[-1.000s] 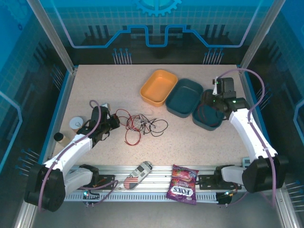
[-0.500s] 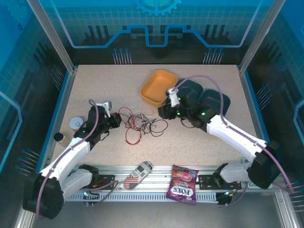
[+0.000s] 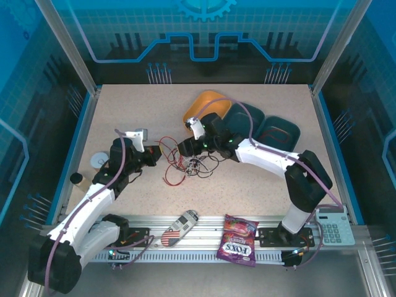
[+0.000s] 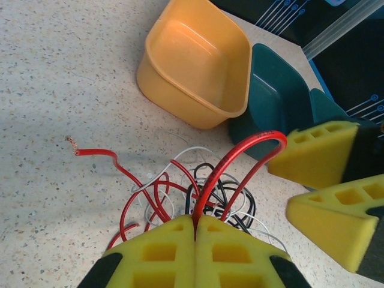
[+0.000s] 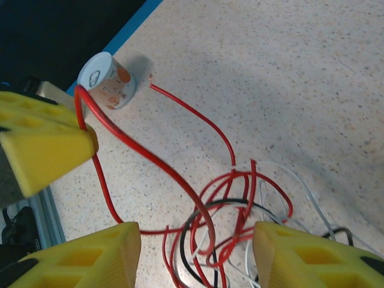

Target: Untangle the cables

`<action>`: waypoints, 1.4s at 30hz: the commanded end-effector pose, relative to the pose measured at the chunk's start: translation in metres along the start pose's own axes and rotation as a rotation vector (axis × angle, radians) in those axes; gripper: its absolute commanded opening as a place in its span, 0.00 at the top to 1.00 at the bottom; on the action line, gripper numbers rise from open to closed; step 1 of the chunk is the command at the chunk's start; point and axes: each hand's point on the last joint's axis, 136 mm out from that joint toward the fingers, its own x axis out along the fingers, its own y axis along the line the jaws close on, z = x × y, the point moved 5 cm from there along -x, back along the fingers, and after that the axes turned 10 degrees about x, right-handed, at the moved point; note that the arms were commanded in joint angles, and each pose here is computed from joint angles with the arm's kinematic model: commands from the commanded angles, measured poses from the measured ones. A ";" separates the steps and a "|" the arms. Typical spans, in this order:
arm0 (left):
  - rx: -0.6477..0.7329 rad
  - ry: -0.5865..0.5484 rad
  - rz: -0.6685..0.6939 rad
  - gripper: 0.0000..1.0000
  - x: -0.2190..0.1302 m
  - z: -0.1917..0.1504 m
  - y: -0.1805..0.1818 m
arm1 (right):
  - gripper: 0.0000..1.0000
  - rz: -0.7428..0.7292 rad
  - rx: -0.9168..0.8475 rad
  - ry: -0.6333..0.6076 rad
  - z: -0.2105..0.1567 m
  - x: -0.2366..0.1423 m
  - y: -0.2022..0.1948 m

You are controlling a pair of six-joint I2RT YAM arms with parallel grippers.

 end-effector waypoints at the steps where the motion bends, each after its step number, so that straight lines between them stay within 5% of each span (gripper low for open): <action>1: 0.058 -0.052 -0.067 1.00 -0.007 0.020 -0.014 | 0.47 0.074 -0.029 -0.020 0.011 0.007 0.018; 11: 0.056 -0.049 -0.084 1.00 -0.006 0.019 -0.016 | 0.58 0.037 -0.017 0.017 0.012 0.027 0.013; 18: 0.040 -0.049 -0.064 1.00 -0.006 0.017 -0.013 | 0.92 0.045 -0.012 0.001 0.023 0.023 0.021; 21: 0.030 -0.047 -0.049 0.95 -0.005 0.015 -0.010 | 0.96 0.069 -0.013 -0.013 0.026 0.018 0.028; 23: 0.020 -0.046 -0.035 0.88 -0.004 0.013 -0.007 | 0.96 0.077 -0.019 -0.024 0.027 0.014 0.032; 26: 0.008 -0.054 -0.027 0.59 -0.004 0.011 -0.005 | 0.96 0.071 -0.022 -0.047 0.031 0.005 0.036; 28: -0.003 -0.069 -0.014 0.15 -0.005 0.012 -0.003 | 0.96 0.060 -0.026 -0.063 0.033 -0.001 0.039; 29: -0.005 -0.078 -0.009 0.02 -0.005 0.012 -0.003 | 0.96 0.055 -0.029 -0.072 0.035 -0.004 0.040; 42: -0.139 -0.256 0.146 0.01 -0.025 0.002 0.022 | 0.96 -0.032 -0.086 -0.187 0.054 -0.055 0.064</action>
